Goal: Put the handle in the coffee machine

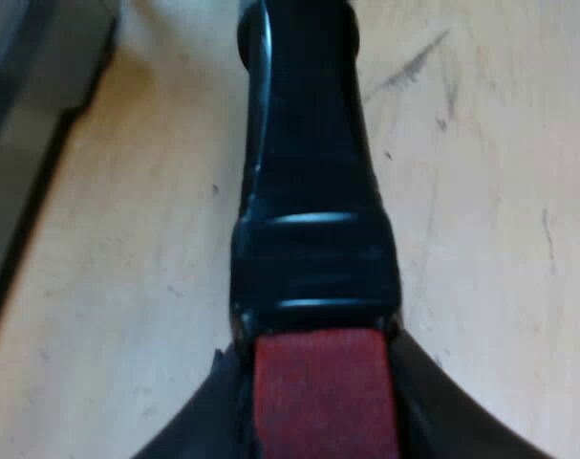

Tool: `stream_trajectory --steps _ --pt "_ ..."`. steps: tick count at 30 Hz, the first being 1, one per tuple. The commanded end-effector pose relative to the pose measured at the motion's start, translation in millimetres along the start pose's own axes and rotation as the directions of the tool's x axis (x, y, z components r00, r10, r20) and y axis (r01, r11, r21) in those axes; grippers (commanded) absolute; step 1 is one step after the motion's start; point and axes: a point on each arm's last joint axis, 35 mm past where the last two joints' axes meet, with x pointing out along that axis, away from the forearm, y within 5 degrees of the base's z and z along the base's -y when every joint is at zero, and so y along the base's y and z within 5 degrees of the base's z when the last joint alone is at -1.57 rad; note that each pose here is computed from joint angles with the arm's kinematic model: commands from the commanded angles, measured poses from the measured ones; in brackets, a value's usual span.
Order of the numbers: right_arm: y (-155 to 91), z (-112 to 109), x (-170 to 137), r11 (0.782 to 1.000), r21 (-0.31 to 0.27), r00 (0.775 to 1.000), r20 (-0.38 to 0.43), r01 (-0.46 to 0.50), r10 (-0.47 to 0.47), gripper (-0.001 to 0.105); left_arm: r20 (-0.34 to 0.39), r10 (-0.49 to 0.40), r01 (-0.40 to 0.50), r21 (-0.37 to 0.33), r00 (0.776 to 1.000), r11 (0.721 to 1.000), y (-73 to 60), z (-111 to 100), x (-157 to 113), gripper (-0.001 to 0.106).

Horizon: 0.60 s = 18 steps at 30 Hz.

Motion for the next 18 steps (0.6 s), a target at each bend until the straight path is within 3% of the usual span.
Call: stream_trajectory --steps 1,6,7,10,15,18 --pt "1.9 2.7 -8.4 1.0 -0.009 0.999 0.04 0.001 -0.001 0.104 0.029 -0.022 0.022 0.021 0.999 1.0 -1.2 2.9 -0.6 0.0" --pt "2.3 5.1 -10.8 1.0 -0.012 0.998 0.056 0.006 -0.005 0.104 0.044 -0.017 0.016 0.029 0.999 0.999 -4.1 3.5 -6.2 0.0" --pt "5.5 13.5 -26.0 1.0 -0.023 0.994 0.111 0.008 -0.005 0.104 0.014 -0.025 0.025 0.011 1.0 1.0 -5.2 -0.7 -7.1 0.0" --pt "7.7 16.7 -37.9 0.999 -0.029 0.988 0.153 0.018 -0.013 0.104 0.011 -0.016 0.016 0.004 1.0 1.0 -5.7 -3.8 -13.8 0.0" --pt "12.4 14.3 -74.6 0.994 -0.023 0.956 0.278 0.11 -0.099 0.104 0.0 0.045 -0.045 -0.09 0.999 0.995 1.1 -14.5 -30.0 0.0" --pt "15.9 10.2 -92.8 0.993 -0.03 0.929 0.358 0.111 -0.093 0.104 -0.016 0.013 -0.015 -0.145 1.0 0.989 4.8 -26.5 -38.5 0.0"
